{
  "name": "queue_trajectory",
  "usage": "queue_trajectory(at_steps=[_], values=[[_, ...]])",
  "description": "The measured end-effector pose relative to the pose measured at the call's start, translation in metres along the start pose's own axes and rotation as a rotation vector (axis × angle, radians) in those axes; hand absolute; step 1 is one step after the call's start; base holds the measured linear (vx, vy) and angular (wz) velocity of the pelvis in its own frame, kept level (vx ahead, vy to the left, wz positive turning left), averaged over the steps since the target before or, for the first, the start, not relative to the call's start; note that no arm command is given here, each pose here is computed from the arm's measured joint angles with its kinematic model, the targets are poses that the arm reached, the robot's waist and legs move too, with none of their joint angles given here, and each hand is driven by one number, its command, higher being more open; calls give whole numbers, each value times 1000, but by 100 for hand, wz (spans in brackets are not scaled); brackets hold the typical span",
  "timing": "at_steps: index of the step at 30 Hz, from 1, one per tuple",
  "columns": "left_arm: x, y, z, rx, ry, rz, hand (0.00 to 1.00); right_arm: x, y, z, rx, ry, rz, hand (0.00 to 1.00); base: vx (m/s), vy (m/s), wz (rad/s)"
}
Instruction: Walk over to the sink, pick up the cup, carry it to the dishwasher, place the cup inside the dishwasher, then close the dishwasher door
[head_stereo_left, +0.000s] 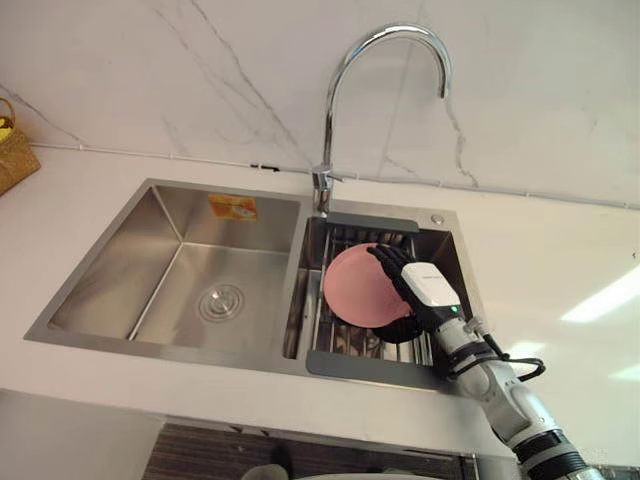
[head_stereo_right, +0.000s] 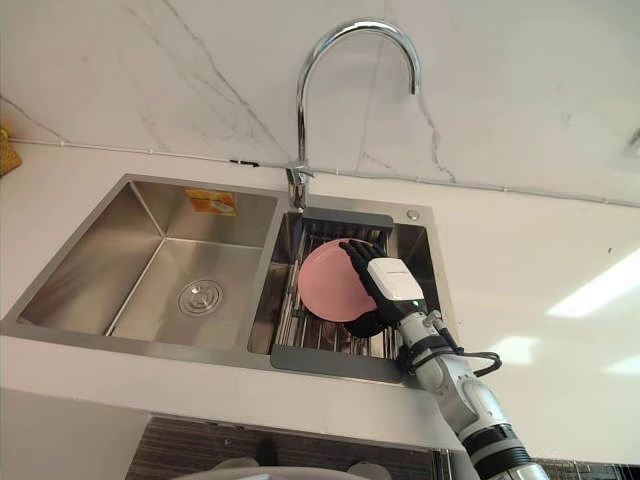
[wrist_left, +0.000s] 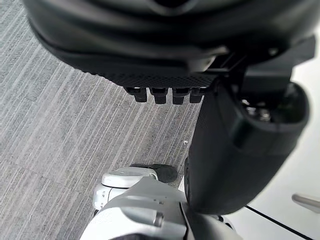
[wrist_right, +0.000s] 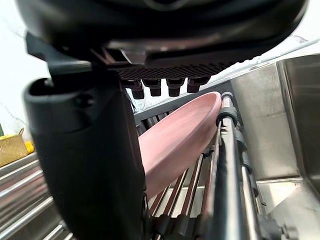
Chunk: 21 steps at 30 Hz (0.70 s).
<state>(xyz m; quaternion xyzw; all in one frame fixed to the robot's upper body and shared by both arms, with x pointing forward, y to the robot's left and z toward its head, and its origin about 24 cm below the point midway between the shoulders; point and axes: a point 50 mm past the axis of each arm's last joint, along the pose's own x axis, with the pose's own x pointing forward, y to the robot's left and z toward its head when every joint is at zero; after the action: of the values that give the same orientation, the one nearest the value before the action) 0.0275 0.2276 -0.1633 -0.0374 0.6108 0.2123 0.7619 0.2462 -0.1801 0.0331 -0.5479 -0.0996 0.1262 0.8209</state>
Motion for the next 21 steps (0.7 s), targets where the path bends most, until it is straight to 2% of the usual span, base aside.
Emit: queue_trajectory(at_steps=[7, 10, 14, 21], values=[[0, -3, 0, -4, -3, -6, 100, 1, -5, 2, 26, 12, -31, 100, 0, 0, 0], [0, -4, 0, -5, -5, -9, 100, 6, -25, -1, 88, 64, -160, 100, 0, 0, 0], [-1, -5, -2, -6, 1, -12, 100, 8, -40, -1, 106, 68, -234, 100, 0, 0, -1], [-1, -5, -2, -6, 2, -11, 100, 9, -38, 1, 153, 75, -241, 100, 0, 0, -1]])
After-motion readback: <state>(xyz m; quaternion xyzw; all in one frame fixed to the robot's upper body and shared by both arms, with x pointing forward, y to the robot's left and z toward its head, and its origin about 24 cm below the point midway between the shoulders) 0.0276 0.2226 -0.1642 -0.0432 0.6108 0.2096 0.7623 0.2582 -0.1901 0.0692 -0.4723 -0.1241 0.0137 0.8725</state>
